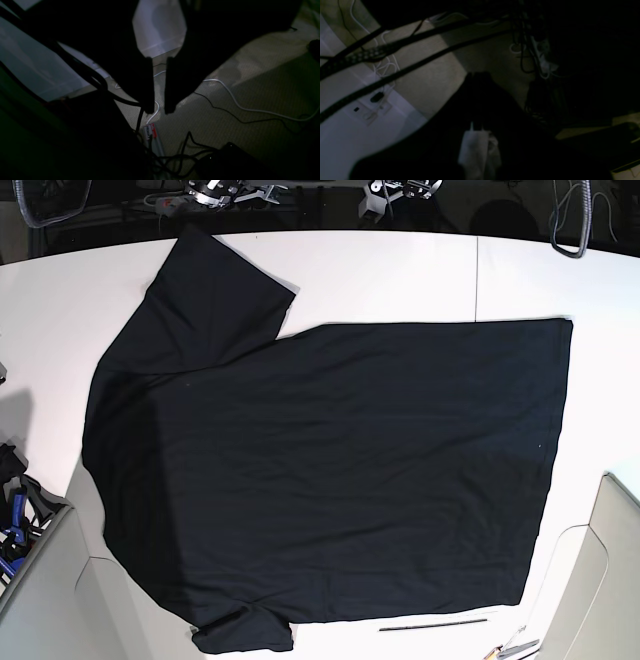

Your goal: Fold the T-shirt properly

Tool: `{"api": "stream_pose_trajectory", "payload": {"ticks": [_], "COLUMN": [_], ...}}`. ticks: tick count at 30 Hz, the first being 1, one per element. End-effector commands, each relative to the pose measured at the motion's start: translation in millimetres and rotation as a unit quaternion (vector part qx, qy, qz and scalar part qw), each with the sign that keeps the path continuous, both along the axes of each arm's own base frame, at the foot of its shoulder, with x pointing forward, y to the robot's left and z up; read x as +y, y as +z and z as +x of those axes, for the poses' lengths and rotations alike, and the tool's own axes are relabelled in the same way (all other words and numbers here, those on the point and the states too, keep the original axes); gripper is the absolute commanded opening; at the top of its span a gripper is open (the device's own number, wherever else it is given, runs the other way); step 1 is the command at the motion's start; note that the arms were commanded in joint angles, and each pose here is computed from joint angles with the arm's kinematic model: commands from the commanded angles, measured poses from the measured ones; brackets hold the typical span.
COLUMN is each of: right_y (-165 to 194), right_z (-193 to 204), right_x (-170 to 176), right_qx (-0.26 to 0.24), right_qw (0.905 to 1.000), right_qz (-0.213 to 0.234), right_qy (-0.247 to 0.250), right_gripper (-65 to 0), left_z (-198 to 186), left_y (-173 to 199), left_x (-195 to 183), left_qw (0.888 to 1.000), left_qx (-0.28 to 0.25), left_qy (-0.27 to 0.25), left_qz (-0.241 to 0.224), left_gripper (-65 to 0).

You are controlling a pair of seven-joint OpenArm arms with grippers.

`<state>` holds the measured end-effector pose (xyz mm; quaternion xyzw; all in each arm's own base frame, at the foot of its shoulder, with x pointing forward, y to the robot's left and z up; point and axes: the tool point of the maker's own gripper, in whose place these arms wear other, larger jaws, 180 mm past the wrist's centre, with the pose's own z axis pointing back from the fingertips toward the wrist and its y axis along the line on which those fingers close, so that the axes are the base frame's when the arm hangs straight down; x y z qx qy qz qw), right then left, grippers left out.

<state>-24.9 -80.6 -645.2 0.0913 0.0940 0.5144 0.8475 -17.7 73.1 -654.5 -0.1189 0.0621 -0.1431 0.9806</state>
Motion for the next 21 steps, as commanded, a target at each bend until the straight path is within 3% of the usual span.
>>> {"api": "stream_pose_trajectory", "payload": {"ticks": [1,21], "right_y": [1.1,1.3], "right_z": [0.2,1.5], "right_x": [5.3,6.9], "right_qx": [0.001,-0.001], "right_qw": [1.0000,0.9999], "right_qz": [0.008,0.011], "right_qy": [0.000,-0.001], "right_gripper": [-65.0,-65.0], "left_z": [5.1,-1.9], "left_y": [0.9,1.7], "left_x": [-6.8,-7.7], "left_qw": [1.000,1.000], "left_qx": [-0.004,0.010], "left_qy": [0.000,-0.004], "left_qz": [-0.009,-0.007], "left_gripper": [-56.6,-56.6]}}
